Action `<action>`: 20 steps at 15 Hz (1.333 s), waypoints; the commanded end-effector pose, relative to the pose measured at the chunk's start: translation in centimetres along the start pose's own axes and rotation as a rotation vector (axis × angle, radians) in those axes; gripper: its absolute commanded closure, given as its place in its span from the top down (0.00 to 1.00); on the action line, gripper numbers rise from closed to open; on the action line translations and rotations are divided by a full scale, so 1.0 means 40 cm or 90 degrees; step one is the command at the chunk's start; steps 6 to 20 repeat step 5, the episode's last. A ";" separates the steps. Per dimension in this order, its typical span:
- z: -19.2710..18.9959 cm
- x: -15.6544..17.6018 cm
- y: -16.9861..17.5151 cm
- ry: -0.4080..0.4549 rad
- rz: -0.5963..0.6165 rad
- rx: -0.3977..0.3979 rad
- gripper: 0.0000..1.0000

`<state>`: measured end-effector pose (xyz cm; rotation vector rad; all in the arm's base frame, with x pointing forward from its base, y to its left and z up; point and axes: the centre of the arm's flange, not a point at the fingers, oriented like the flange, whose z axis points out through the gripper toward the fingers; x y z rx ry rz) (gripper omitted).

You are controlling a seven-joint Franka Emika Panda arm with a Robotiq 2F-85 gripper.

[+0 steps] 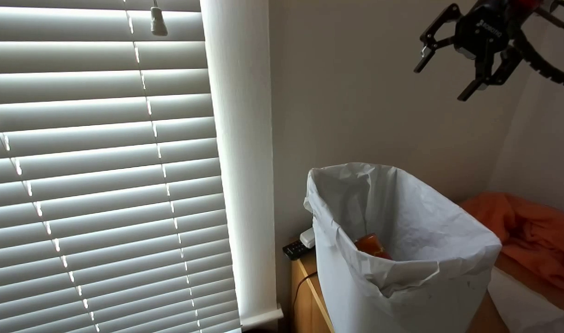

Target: Put the empty packet in the white trash bin

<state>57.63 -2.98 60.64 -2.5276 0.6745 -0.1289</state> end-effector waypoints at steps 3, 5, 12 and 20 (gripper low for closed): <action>-0.067 -0.007 -0.002 0.036 -0.007 0.009 1.00; -0.084 -0.011 0.000 0.042 -0.009 0.011 1.00; -0.084 -0.011 0.000 0.042 -0.009 0.011 1.00; -0.084 -0.011 0.000 0.042 -0.009 0.011 1.00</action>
